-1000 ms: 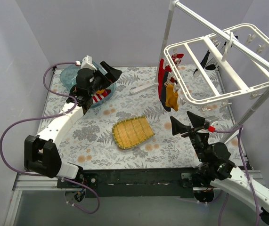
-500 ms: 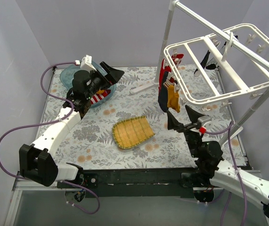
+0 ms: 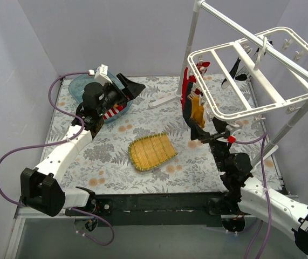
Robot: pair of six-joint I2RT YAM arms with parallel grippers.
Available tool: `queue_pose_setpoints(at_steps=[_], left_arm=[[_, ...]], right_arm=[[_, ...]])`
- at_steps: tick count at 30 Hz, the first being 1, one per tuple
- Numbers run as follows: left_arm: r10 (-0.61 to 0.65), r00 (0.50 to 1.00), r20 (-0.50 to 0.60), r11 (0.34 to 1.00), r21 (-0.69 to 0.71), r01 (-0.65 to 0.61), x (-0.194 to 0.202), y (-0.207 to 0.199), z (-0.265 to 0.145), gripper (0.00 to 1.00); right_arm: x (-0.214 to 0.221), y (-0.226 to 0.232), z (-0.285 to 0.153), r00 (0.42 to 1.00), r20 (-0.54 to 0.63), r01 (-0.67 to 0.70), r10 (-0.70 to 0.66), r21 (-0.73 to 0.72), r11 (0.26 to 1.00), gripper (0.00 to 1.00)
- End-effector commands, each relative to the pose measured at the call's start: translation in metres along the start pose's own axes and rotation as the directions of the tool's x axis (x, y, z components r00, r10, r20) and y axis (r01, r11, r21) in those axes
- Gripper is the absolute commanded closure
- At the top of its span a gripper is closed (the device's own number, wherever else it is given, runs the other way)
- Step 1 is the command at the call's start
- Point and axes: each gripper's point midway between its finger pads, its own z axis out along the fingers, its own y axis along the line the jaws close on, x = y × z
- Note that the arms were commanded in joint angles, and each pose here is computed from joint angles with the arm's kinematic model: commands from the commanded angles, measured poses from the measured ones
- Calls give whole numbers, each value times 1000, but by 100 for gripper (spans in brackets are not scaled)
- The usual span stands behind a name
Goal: Remove the socks clipped to the hanger
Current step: Remove the sock from the hanger.
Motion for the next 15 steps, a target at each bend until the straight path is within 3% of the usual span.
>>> queue_pose_setpoints(at_steps=[1, 11, 14, 15], left_arm=[[35, 999, 15, 995, 97, -36, -10, -35, -14, 2], [47, 999, 9, 991, 127, -47, -8, -45, -19, 3], [53, 999, 4, 988, 142, -53, -8, -49, -20, 3], [55, 998, -2, 987, 154, -54, -8, -52, -21, 3]], right_arm=[[-32, 15, 11, 993, 91, -69, 74, -64, 996, 7], [-25, 15, 20, 990, 71, -117, 119, -35, 993, 9], [-26, 17, 23, 988, 63, -135, 137, -39, 990, 21], [-22, 21, 23, 990, 42, -134, 137, -58, 989, 37]])
